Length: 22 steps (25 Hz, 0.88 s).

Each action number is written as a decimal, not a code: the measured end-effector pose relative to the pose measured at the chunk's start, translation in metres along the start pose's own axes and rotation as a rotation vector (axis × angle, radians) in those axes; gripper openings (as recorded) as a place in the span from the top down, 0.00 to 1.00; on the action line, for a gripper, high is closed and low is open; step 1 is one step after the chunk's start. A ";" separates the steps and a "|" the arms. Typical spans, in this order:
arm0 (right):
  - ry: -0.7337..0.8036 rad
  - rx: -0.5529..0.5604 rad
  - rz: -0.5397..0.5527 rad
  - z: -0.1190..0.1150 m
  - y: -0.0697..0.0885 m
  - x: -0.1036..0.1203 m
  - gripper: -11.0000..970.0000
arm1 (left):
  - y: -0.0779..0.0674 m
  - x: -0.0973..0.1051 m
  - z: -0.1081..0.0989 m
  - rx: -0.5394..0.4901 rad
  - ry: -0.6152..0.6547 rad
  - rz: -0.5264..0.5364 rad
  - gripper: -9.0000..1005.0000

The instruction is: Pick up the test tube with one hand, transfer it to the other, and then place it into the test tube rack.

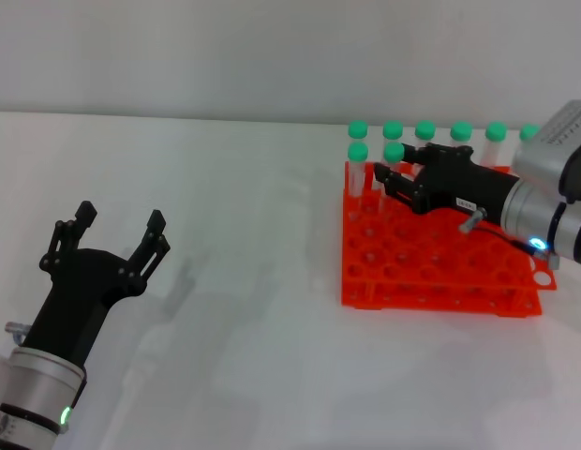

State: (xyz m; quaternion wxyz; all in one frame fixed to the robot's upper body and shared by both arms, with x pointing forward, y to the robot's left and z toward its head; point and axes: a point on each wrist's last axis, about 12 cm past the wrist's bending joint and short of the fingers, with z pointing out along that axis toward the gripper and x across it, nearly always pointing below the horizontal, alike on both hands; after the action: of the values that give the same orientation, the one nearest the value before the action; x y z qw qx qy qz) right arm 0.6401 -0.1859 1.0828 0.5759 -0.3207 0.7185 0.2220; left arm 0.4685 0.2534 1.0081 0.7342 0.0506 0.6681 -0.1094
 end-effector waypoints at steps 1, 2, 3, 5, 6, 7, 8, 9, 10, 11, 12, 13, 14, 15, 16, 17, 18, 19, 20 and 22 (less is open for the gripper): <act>-0.003 0.004 0.005 -0.002 -0.001 0.001 0.68 | 0.000 0.000 0.000 0.000 0.000 0.000 0.11; -0.005 0.006 0.011 -0.003 -0.001 0.002 0.68 | 0.000 0.000 0.000 -0.001 0.000 0.000 0.11; -0.008 0.006 0.020 -0.005 -0.001 0.003 0.68 | 0.000 0.000 0.000 -0.001 0.000 0.000 0.11; -0.018 0.006 0.042 -0.010 -0.002 0.006 0.52 | 0.000 0.000 0.000 -0.003 -0.001 0.000 0.11; -0.026 0.007 0.051 -0.014 -0.003 0.008 0.44 | 0.000 0.000 0.000 -0.003 -0.001 0.000 0.11; -0.036 0.005 0.059 -0.018 -0.004 0.010 0.40 | 0.001 0.000 0.000 -0.004 -0.001 0.000 0.11; -0.048 0.005 0.066 -0.023 -0.005 0.012 0.35 | 0.001 0.000 0.000 -0.004 -0.002 0.000 0.11; -0.062 0.003 0.074 -0.030 -0.006 0.015 0.30 | 0.001 0.000 0.000 -0.005 -0.002 0.000 0.11; -0.073 0.002 0.083 -0.038 -0.006 0.020 0.26 | 0.001 0.000 0.000 -0.005 -0.002 0.000 0.11; -0.089 0.001 0.089 -0.046 -0.007 0.024 0.21 | 0.001 0.000 0.000 -0.005 -0.002 0.000 0.11; -0.099 0.005 0.096 -0.056 -0.007 0.029 0.21 | 0.001 0.000 0.001 -0.005 -0.003 0.000 0.11; -0.112 0.014 0.099 -0.066 -0.008 0.034 0.21 | 0.001 -0.001 0.001 -0.006 -0.004 0.000 0.11; -0.120 0.026 0.100 -0.073 -0.009 0.038 0.20 | 0.001 -0.001 0.002 -0.008 -0.006 -0.001 0.11; -0.135 0.053 0.099 -0.084 -0.011 0.043 0.20 | 0.001 -0.001 0.003 -0.011 -0.007 -0.003 0.11; -0.143 0.077 0.100 -0.093 -0.012 0.048 0.20 | 0.002 -0.002 0.004 -0.018 -0.009 -0.004 0.11; -0.155 0.114 0.098 -0.102 -0.015 0.052 0.20 | 0.003 -0.002 0.005 -0.023 -0.010 -0.006 0.11; -0.162 0.150 0.092 -0.110 -0.016 0.057 0.20 | 0.003 -0.002 0.006 -0.029 -0.012 -0.008 0.11; -0.171 0.198 0.078 -0.119 -0.019 0.062 0.19 | 0.004 -0.003 0.006 -0.031 -0.013 -0.009 0.11; -0.181 0.255 0.067 -0.130 -0.021 0.068 0.19 | 0.004 -0.003 0.007 -0.035 -0.014 -0.011 0.11; -0.191 0.344 0.049 -0.145 -0.024 0.076 0.19 | 0.004 -0.003 0.009 -0.038 -0.015 -0.015 0.11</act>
State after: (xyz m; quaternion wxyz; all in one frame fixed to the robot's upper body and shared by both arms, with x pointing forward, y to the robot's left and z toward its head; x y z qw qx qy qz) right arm 0.5481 -0.3181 1.0450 0.6824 -0.1774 0.6953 0.1393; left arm 0.4778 0.2558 1.0119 0.7393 0.0308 0.6648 -0.1027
